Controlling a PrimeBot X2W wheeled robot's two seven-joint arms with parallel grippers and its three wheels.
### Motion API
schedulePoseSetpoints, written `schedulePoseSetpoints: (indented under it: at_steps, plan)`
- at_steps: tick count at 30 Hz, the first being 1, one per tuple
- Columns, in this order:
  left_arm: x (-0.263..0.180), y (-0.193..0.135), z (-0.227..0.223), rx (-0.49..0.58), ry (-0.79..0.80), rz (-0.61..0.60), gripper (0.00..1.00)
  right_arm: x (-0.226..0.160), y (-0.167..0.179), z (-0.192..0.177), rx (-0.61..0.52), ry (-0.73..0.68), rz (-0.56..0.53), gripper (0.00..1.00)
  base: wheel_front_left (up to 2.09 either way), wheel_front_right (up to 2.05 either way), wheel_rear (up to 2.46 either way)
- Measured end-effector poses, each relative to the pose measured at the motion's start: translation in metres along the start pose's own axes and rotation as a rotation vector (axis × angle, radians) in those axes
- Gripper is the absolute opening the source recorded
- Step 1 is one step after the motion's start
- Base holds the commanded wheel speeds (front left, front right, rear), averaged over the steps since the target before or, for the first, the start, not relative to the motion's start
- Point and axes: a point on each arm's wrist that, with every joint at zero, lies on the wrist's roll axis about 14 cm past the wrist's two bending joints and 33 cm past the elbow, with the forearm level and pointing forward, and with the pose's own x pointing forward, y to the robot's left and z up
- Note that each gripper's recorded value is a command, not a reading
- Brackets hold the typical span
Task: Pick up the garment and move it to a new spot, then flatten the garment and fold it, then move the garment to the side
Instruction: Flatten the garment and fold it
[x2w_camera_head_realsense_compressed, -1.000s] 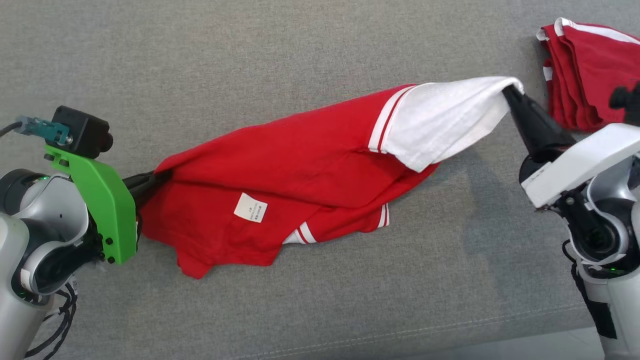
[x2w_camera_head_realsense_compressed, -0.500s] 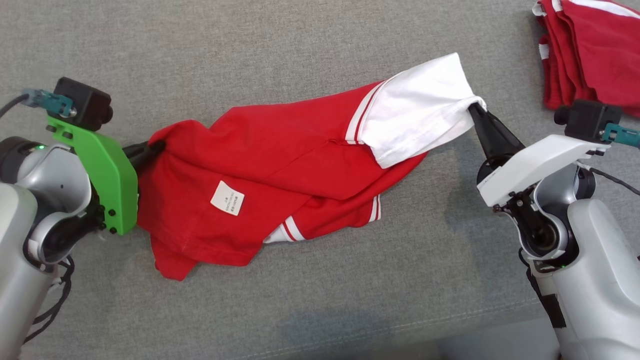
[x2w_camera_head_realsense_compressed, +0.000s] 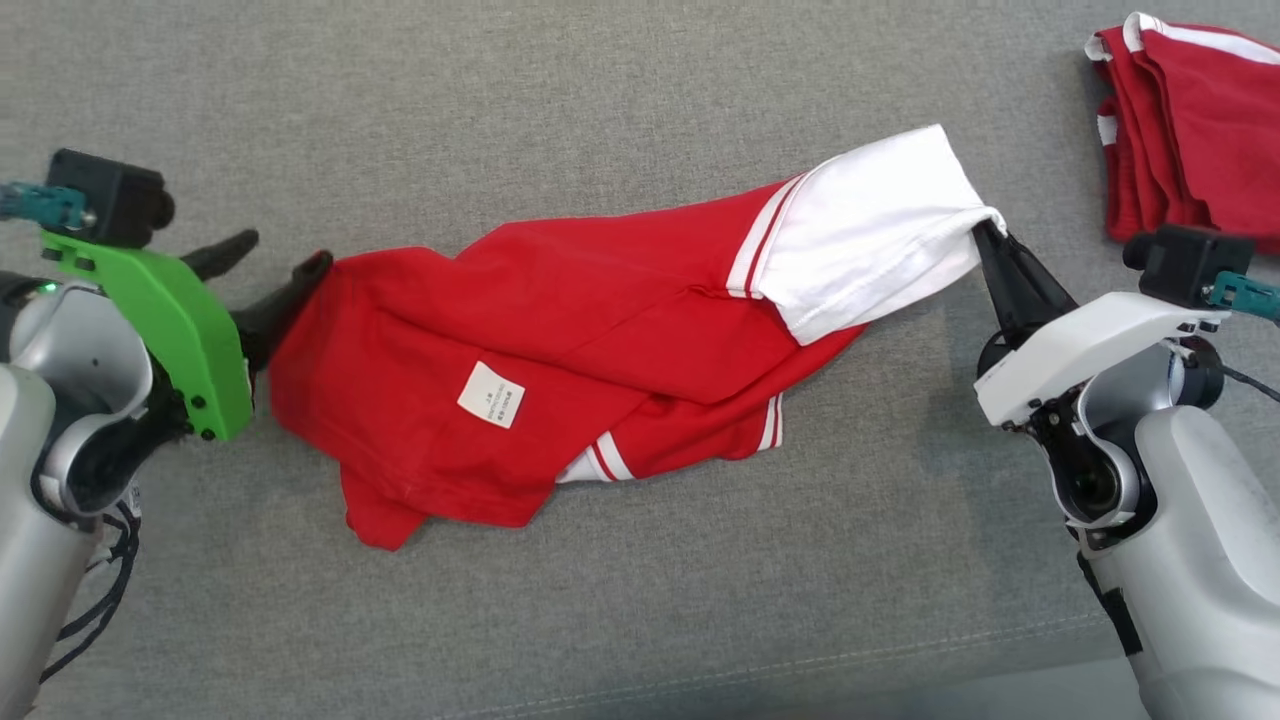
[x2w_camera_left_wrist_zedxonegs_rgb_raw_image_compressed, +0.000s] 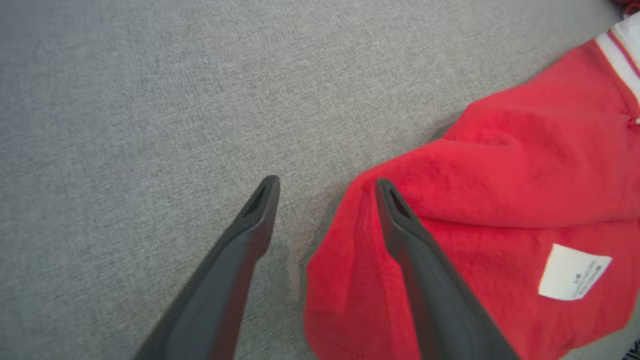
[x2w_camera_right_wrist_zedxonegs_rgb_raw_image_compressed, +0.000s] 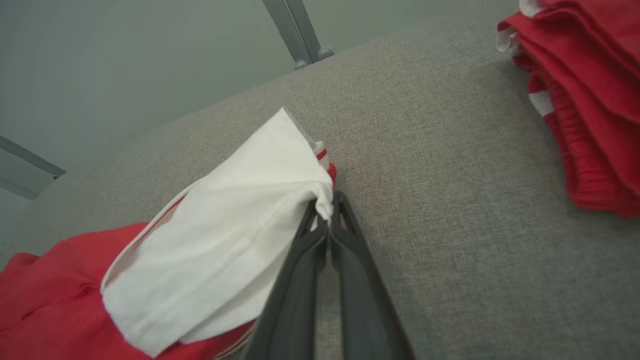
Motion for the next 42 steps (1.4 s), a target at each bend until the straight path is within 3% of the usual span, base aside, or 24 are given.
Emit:
schedulePoseSetpoints:
  at_steps: [1, 7, 18, 24, 30, 35, 42]
  plan:
    - [-0.004, 0.003, 0.008, -0.007, -0.042, 0.010, 1.00, 0.000, 0.002, 0.002, -0.023, -0.012, 0.012, 1.00, 0.00, 0.00, 0.00]
    - [-0.033, 0.020, 0.044, -0.056, -0.272, 0.092, 1.00, -0.007, 0.004, 0.015, -0.123, -0.079, 0.033, 1.00, 0.00, 0.00, 0.00]
    - [-0.094, 0.047, 0.020, -0.130, -0.513, 0.342, 1.00, -0.040, 0.001, 0.030, -0.244, -0.215, 0.014, 1.00, 0.00, 0.00, 0.00]
    - [-0.111, 0.021, -0.010, -0.157, -0.582, 0.381, 1.00, -0.072, -0.009, 0.042, -0.328, -0.319, -0.029, 1.00, 0.00, 0.00, 0.00]
    - [-0.123, -0.004, -0.043, -0.144, -0.580, 0.389, 1.00, -0.098, -0.017, 0.026, -0.368, -0.298, -0.058, 1.00, 0.00, 0.00, 0.00]
    - [-0.135, -0.014, -0.064, -0.147, -0.564, 0.410, 1.00, -0.115, -0.008, 0.005, -0.323, -0.273, -0.051, 1.00, 0.00, 0.00, 0.00]
    - [-0.146, -0.031, -0.060, -0.138, -0.621, 0.395, 1.00, -0.134, -0.013, 0.002, -0.313, -0.291, -0.076, 1.00, 0.00, 0.00, 0.00]
